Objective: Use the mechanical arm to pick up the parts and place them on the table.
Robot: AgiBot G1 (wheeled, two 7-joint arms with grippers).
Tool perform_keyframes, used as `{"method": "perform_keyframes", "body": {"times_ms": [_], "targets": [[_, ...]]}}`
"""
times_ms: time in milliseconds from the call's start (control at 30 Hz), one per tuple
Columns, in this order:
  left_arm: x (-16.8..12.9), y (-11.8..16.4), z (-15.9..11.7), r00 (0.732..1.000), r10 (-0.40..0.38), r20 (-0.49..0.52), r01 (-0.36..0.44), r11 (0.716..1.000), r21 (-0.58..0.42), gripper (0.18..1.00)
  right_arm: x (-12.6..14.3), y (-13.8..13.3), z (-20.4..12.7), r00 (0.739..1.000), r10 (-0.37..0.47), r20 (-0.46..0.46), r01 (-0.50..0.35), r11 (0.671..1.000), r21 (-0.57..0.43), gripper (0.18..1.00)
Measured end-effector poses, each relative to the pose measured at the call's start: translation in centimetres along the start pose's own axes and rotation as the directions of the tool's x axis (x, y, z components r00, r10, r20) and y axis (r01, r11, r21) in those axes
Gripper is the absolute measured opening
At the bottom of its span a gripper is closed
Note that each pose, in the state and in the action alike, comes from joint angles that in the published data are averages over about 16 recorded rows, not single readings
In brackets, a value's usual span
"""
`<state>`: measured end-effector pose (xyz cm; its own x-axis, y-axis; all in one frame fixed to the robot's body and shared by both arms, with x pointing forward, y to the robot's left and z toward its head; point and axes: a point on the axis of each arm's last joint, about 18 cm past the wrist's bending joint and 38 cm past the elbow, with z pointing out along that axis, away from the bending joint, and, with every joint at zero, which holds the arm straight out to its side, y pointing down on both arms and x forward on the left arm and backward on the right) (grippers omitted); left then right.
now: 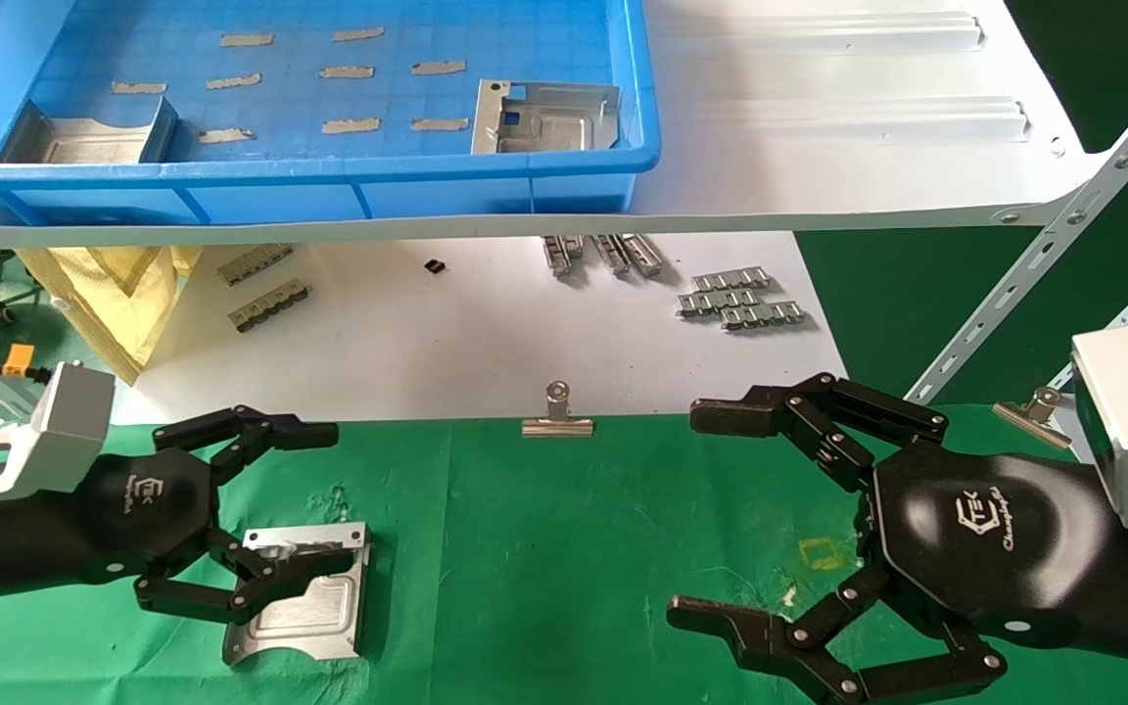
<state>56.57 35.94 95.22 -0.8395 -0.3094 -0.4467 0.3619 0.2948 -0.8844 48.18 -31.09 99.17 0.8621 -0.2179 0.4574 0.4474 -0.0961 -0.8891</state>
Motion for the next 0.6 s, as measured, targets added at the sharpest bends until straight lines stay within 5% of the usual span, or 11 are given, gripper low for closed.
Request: {"method": "perform_keyframes", "body": {"times_ms": [600], "targets": [[2.8,-3.5,1.3,0.998,0.007,-0.064,0.000,0.993,0.114,1.001,0.0,0.0,0.0,1.000,0.000,0.000,0.000,1.000,0.000,1.000]]}}
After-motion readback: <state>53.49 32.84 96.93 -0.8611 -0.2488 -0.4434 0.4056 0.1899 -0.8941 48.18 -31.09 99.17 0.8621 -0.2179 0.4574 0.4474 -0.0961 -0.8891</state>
